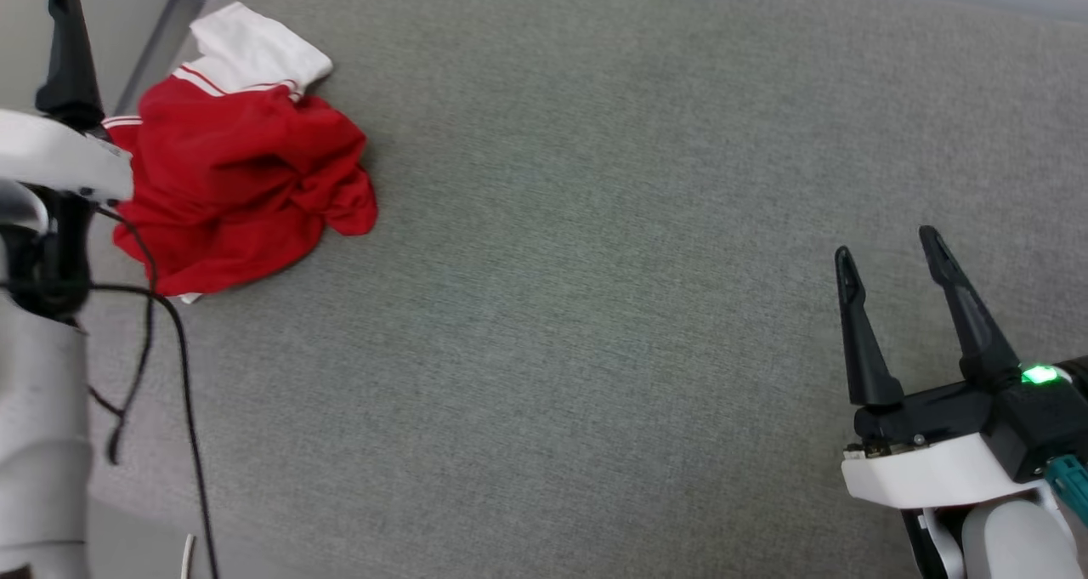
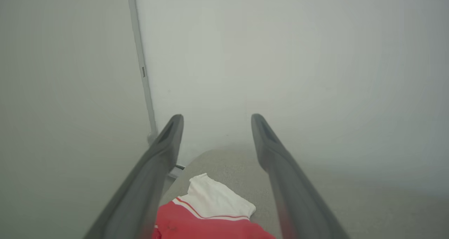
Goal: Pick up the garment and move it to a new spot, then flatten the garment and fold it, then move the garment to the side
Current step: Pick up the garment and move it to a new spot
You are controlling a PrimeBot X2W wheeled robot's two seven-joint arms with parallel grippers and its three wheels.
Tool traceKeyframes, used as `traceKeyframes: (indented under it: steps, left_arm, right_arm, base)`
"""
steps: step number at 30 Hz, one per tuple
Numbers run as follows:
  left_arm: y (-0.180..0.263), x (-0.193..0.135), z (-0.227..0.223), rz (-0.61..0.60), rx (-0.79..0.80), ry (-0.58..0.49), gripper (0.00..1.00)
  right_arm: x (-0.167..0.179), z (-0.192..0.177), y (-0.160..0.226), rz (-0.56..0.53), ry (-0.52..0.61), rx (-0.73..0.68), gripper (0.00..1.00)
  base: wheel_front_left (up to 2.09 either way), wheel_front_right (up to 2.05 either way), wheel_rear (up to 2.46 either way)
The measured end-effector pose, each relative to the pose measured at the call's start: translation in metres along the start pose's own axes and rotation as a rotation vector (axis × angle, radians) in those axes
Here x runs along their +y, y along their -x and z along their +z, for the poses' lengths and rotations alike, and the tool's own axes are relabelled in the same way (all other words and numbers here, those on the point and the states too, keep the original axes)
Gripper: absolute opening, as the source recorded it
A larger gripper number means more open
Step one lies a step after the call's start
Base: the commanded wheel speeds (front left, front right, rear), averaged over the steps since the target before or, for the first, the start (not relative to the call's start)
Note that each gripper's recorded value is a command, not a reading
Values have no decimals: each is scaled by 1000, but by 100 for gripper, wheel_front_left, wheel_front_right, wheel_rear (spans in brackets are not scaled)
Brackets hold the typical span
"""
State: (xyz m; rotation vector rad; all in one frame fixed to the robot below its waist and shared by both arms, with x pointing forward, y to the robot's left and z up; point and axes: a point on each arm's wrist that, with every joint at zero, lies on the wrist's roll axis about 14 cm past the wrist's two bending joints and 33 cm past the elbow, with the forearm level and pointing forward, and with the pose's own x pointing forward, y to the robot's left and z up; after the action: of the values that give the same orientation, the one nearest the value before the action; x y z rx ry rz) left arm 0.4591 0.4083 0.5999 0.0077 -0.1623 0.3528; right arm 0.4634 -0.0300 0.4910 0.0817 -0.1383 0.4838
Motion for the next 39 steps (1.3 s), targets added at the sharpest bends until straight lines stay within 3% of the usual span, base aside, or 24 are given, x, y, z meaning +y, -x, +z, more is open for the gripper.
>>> traceKeyframes:
  steps: [8, 18, 25, 32, 33, 34, 39]
  left_arm:
    - [-9, -7, -78, -69, 466, 2, 100]
    - [28, -12, -173, -82, 963, 5, 100]
    - [58, -14, -221, -86, 1188, -26, 100]
    - [62, -21, -237, -114, 1254, -61, 100]
    - [63, -21, -236, -116, 1257, -65, 42]
    - [61, -23, -234, -122, 1238, -60, 0]
    - [48, -22, -216, -145, 1106, -95, 0]
  right_arm:
    - [-18, -8, 2, -36, 20, 10, 100]
    - [-36, -26, 3, -70, 29, 44, 100]
    - [-46, -39, 3, -87, 33, 65, 100]
    - [-54, -47, 7, -109, 36, 88, 100]
    - [-54, -47, 7, -110, 37, 89, 100]
    - [-54, -46, 7, -109, 37, 87, 100]
    - [-49, -35, 5, -101, 33, 65, 100]
  base:
    - [0, 0, 0]
    - [0, 0, 0]
    - [0, 0, 0]
    - [0, 0, 0]
    - [0, 0, 0]
    - [0, 0, 0]
    - [0, 0, 0]
